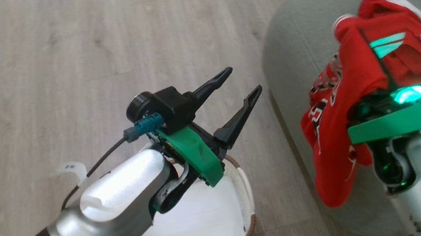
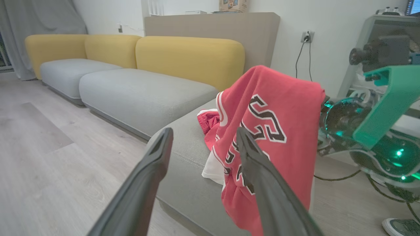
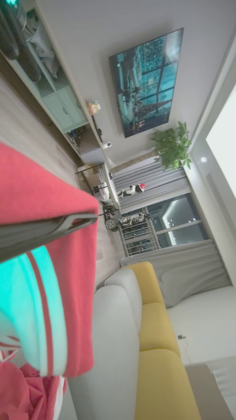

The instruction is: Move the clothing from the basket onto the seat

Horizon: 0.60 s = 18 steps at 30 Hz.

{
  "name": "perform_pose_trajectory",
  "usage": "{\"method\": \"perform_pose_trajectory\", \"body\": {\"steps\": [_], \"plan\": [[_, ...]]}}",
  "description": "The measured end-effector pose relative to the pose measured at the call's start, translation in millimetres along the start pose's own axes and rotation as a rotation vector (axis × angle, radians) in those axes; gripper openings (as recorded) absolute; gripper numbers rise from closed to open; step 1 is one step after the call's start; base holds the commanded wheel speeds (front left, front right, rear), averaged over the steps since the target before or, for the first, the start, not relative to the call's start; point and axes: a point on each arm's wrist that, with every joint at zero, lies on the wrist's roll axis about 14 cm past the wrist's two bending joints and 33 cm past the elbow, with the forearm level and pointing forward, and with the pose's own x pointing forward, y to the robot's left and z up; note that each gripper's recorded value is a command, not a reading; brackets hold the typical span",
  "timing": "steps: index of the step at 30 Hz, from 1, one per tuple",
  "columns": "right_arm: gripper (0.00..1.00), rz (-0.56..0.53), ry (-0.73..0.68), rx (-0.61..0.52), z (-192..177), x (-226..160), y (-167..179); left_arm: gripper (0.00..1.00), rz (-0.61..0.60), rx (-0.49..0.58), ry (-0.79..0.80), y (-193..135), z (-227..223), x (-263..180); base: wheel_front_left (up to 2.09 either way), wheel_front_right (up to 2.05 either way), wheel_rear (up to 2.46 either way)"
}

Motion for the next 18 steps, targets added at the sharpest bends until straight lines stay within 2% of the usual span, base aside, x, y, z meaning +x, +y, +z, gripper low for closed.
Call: {"method": "perform_pose_trajectory", "body": {"steps": [8,18], "plan": [[0.00,-0.114,-0.140,-0.084,64,-21,-39,1.00,-0.126,-0.013,0.021,-25,-19,27,0.00,0.00,0.00],[0.00,-0.236,-0.178,-0.158,92,-56,-66,1.00,-0.225,-0.050,0.097,-42,-49,49,0.00,0.00,0.00]]}}
